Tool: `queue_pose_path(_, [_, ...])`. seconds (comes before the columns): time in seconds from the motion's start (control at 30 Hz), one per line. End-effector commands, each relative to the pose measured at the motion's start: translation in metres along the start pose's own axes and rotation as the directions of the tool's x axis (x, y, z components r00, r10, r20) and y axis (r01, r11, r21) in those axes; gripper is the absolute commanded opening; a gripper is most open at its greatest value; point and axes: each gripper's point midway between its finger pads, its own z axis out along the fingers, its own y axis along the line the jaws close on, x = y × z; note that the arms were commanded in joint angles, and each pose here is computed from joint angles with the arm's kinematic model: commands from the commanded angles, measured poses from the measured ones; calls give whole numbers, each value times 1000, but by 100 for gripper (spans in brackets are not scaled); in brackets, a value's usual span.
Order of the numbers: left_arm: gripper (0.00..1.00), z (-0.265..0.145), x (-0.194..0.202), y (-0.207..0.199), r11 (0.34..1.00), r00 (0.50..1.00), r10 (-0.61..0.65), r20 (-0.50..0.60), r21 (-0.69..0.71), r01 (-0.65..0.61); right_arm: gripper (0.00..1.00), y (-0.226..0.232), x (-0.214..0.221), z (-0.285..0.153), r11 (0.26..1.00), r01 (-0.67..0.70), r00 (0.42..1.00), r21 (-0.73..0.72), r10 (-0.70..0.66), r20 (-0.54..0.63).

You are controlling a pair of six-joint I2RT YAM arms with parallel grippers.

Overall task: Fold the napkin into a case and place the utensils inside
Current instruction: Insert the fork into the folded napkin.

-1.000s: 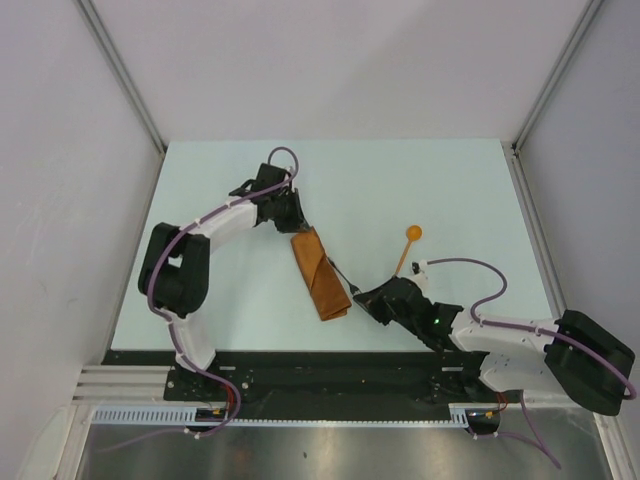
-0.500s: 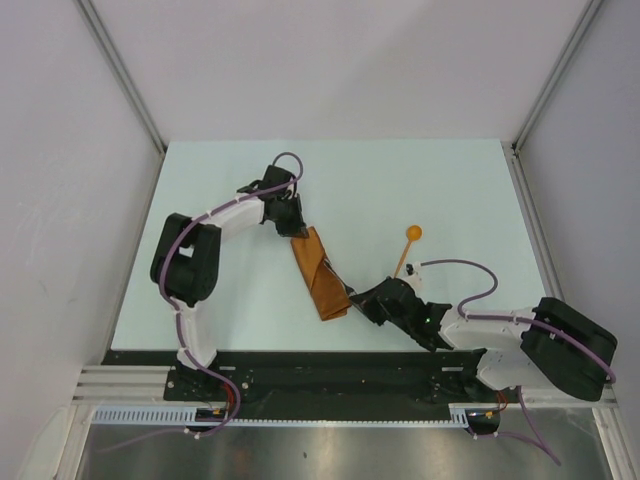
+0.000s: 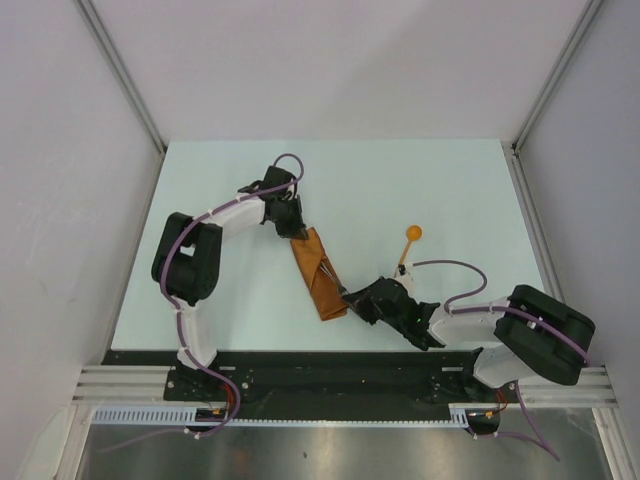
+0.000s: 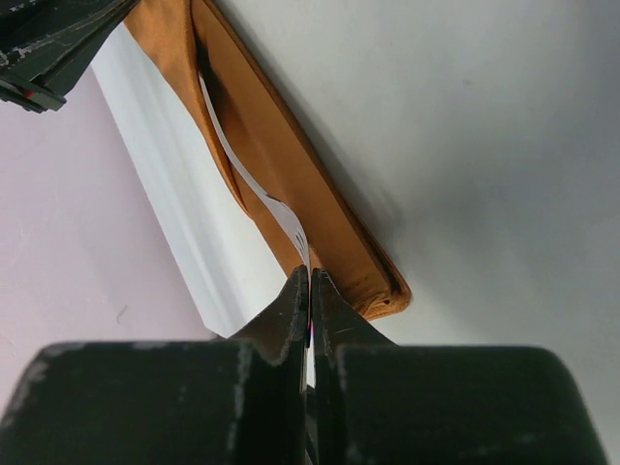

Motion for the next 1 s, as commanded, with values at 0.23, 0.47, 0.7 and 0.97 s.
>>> queue_pose_path(0.23, [2,-2,-9,-6,1000,1000,24,17,1,-24,0,41,1,13,988,-62,997,-143,66,28])
queue_pose_path(0.47, [1,-1,-4,-3,1000,1000,27,7,-11,-27,1,48,0,23,982,-82,995,-168,90,42])
queue_pose_path(0.7, [1,-3,-4,-3,1000,1000,28,11,-8,-28,4,47,-3,31,978,-120,989,-171,133,66])
queue_pose_path(0.97, [1,-6,-4,-6,1000,1000,22,18,0,-22,6,44,-3,44,972,-175,979,-156,189,79])
